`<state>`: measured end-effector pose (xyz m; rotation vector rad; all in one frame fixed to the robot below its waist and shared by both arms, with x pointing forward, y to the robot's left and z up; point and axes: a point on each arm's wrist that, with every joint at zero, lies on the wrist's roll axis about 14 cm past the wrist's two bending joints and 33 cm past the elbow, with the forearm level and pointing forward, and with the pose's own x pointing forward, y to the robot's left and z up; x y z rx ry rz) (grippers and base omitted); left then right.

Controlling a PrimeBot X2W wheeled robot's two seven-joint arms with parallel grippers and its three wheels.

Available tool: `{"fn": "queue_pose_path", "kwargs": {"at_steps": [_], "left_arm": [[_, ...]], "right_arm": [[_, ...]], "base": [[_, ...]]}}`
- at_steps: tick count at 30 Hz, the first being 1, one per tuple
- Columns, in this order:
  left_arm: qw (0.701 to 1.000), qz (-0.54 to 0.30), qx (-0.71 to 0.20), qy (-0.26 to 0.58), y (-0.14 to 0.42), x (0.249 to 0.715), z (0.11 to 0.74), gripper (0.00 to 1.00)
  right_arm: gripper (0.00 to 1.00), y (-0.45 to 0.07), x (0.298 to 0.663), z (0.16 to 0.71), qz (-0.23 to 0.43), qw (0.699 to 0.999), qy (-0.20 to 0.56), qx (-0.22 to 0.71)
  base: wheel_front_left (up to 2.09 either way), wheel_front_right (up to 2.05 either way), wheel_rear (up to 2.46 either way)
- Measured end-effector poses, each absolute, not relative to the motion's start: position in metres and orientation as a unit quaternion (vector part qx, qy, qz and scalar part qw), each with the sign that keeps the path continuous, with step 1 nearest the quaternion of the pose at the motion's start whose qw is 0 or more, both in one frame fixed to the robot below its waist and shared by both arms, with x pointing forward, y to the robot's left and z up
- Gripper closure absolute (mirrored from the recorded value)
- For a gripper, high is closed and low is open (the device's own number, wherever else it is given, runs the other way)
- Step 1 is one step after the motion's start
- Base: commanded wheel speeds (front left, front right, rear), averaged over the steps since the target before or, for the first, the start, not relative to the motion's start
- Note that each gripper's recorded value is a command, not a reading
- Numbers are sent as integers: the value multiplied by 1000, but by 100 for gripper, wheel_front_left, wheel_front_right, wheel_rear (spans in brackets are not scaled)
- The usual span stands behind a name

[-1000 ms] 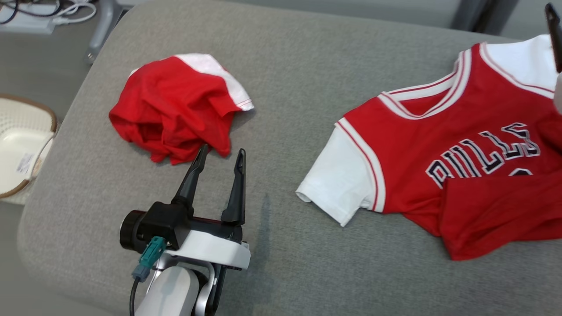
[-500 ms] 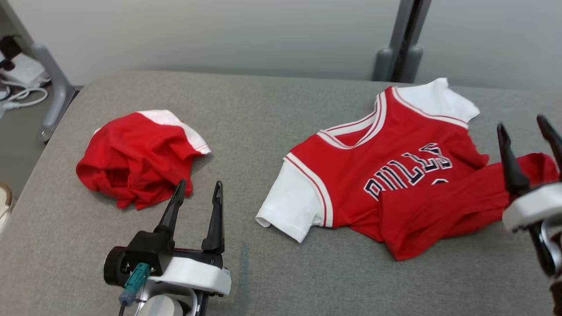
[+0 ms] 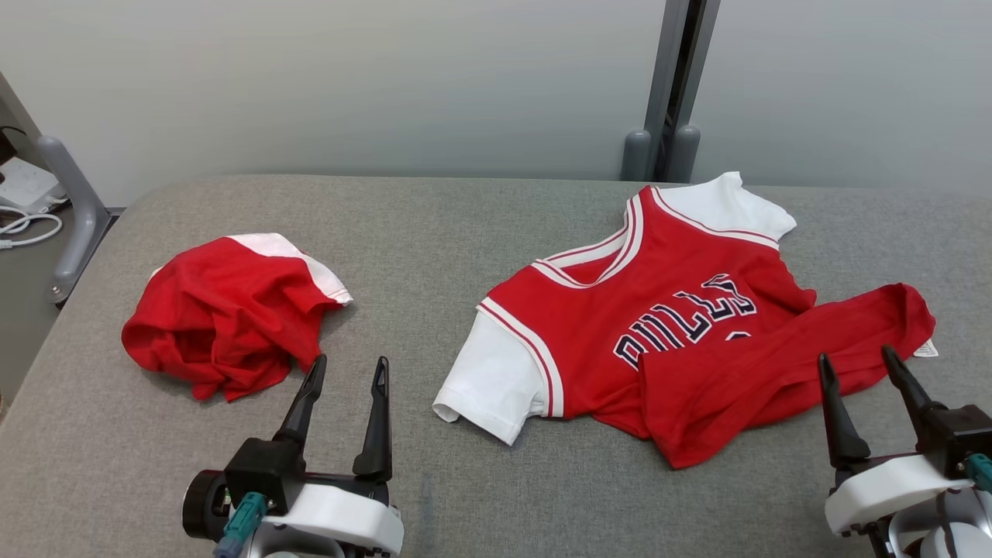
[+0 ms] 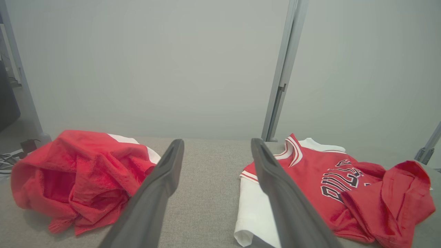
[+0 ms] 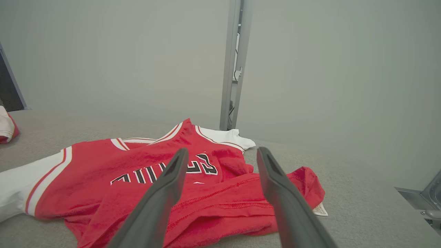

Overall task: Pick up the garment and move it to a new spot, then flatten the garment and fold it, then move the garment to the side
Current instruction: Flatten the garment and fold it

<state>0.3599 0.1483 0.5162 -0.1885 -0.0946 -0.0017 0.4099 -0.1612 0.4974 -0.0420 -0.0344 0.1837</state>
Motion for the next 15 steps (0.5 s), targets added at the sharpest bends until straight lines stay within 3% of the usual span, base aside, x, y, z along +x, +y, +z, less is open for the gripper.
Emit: {"fn": "queue_pose_path", "kwargs": {"at_steps": [9,15], "left_arm": [[995,1,-93,-42,149,356,513,0],[995,3,-93,-43,151,355,513,0]], "right_arm": [[0,-152,406,494,98,995,-12,-17],[0,-117,397,477,158,987,13,-18]], "base": [[0,0,0],[0,0,0]]}}
